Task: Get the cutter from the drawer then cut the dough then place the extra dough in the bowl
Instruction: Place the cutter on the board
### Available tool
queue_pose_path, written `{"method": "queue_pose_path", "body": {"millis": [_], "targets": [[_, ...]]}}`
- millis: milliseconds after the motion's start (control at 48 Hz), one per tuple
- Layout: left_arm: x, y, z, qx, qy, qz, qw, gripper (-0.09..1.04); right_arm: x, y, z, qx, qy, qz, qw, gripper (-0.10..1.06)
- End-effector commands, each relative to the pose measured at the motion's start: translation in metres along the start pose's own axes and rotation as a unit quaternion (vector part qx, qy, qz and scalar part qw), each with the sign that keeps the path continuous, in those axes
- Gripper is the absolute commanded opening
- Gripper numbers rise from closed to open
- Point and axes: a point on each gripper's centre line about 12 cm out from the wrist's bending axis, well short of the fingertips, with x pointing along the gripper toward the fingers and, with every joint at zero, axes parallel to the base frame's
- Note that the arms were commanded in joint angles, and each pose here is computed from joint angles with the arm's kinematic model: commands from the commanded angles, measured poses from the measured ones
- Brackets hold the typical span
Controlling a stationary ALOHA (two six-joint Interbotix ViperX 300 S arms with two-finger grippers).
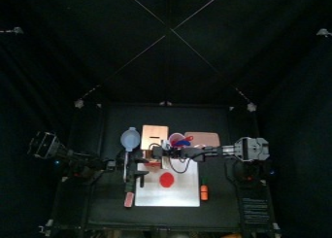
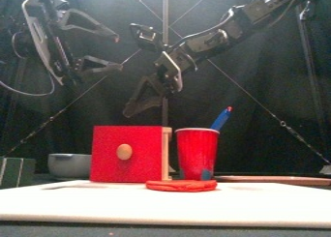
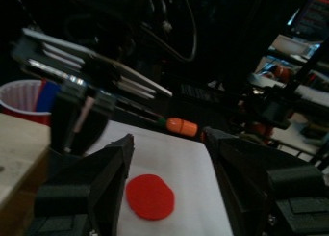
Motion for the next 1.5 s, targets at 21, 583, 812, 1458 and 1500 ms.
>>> {"method": "queue_pose_path", "body": {"millis": [21, 583, 812, 1458, 1500], "targets": [[0.002, -0.001, 0.006, 0.036, -0.015, -0.001, 0.999, 0.9, -0.017, -0.002, 0.018, 0.003, -0.005, -0.003, 1.0, 0.27], [-0.019, 0.004, 0.008, 0.092, -0.02, -0.001, 0.996, 0.77, -0.007, -0.005, 0.013, 0.008, 0.007, -0.005, 0.9999, 0.64], [-0.039, 0.007, 0.011, 0.092, -0.032, -0.005, 0.995, 0.77, 0.0, -0.008, 0.009, 0.011, 0.017, -0.007, 0.9998, 0.67], [-0.046, 0.01, 0.009, 0.086, -0.031, -0.003, 0.996, 0.77, 0.014, -0.013, -0.006, 0.019, 0.051, -0.01, 0.9984, 0.67], [-0.046, 0.011, 0.008, 0.085, -0.029, -0.001, 0.996, 0.77, 0.014, -0.014, -0.007, 0.021, 0.052, -0.01, 0.9984, 0.67]]}}
